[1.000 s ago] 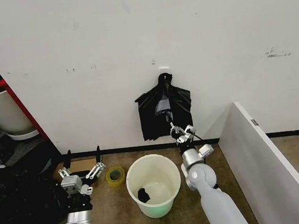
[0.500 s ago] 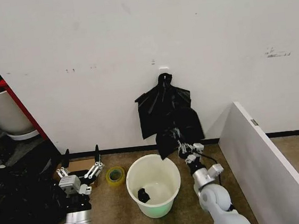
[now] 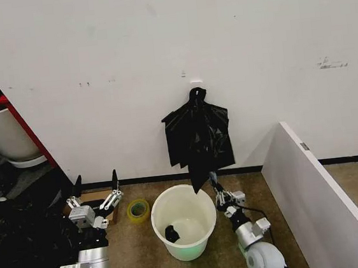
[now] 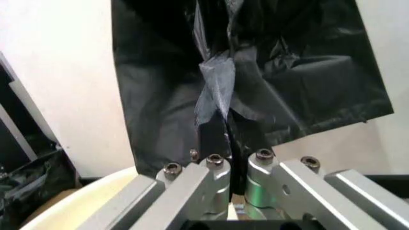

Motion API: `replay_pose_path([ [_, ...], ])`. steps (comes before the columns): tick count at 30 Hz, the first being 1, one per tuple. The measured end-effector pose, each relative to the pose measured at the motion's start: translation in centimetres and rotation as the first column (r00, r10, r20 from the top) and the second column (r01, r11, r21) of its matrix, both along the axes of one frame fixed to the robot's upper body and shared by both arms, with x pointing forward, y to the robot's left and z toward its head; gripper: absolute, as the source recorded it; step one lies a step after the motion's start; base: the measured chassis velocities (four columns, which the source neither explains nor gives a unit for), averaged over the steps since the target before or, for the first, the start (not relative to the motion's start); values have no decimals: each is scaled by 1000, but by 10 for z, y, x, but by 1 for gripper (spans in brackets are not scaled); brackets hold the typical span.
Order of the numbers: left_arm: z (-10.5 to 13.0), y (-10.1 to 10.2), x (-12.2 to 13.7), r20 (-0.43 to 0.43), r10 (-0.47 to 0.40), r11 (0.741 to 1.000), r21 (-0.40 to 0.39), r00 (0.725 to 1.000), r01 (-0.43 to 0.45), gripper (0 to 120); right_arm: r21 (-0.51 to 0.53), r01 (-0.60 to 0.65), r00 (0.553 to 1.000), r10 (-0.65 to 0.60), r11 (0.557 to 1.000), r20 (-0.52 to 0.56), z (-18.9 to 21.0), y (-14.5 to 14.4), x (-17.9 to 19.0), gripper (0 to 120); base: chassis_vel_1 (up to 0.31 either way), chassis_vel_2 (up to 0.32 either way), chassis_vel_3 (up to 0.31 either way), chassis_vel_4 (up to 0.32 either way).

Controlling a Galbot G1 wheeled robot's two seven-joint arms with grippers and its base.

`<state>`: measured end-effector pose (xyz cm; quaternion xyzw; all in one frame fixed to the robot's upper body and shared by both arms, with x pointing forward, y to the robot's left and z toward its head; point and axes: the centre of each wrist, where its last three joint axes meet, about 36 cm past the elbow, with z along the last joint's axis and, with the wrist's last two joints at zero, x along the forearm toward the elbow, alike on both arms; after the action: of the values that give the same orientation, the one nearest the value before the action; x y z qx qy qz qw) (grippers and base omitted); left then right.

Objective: Place the garbage bag over the trash bin.

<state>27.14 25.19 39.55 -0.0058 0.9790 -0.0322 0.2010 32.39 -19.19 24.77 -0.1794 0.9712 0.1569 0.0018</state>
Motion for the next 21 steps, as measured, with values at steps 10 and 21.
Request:
replay_pose_path([
  [10, -2, 0, 1, -2, -3, 1000, 0, 1000, 3, 100, -59, 12, 1000, -10, 998, 25, -16, -7, -22, 0, 0, 0, 0, 0],
  [21, -2, 1, 0, -5, -7, 1000, 8, 1000, 7, 100, -49, 55, 990, -48, 997, 133, 3, -9, 5, 0, 0, 0, 0, 0],
])
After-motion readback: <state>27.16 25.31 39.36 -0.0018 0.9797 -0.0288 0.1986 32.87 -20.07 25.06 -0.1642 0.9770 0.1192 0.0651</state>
